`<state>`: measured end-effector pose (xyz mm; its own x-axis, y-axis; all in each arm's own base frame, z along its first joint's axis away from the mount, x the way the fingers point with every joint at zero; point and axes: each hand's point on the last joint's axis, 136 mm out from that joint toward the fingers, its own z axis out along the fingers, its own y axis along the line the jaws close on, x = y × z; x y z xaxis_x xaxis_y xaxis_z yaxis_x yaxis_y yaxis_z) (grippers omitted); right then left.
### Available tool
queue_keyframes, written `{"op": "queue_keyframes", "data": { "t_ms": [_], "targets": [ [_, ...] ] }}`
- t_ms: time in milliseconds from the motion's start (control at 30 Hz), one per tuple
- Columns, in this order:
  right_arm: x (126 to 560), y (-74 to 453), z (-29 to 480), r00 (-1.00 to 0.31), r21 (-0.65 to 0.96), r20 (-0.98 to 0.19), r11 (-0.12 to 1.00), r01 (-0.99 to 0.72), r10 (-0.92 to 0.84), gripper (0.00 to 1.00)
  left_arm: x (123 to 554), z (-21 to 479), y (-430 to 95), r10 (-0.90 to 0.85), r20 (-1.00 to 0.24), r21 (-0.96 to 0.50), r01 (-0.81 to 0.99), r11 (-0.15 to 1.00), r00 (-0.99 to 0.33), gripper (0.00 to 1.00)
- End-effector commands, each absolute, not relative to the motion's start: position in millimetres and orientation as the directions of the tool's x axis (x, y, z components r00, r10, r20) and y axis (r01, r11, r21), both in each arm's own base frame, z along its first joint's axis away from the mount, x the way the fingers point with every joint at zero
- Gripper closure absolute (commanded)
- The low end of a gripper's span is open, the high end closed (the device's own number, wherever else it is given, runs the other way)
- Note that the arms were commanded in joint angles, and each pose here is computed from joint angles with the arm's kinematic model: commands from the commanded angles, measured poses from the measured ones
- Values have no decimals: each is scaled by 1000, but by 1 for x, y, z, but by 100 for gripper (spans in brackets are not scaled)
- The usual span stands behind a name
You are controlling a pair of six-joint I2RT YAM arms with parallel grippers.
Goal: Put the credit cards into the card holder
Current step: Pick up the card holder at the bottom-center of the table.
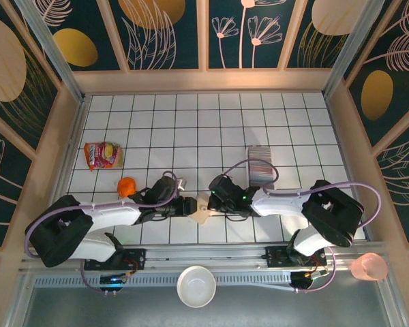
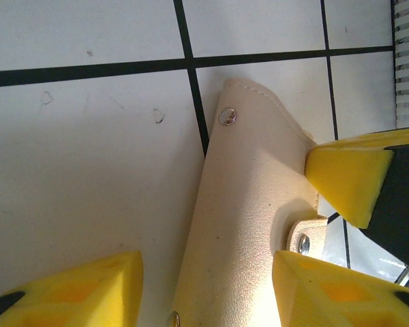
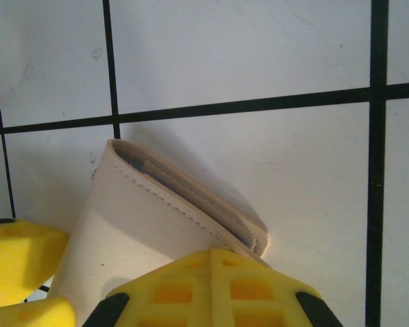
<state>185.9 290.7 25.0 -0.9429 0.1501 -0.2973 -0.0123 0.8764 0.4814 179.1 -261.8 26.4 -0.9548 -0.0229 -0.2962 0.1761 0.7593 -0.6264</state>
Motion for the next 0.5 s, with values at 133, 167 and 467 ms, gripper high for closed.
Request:
{"op": "queue_keyframes", "data": {
  "t_ms": [133, 167, 467],
  "targets": [
    [169, 263, -2, -951, 379, -270, 925, 40, 152, 100, 158, 58, -311, 53, -281, -761, 256, 596, -958, 54],
    [169, 263, -2, -950, 379, -271, 925, 41, 153, 100, 156, 59, -314, 61, -281, -766, 262, 587, -958, 55],
    [170, 261, 7, -936, 398, -303, 916, 48, 181, 100, 161, 64, -318, 34, -294, -762, 256, 595, -955, 68]
  ]
}}
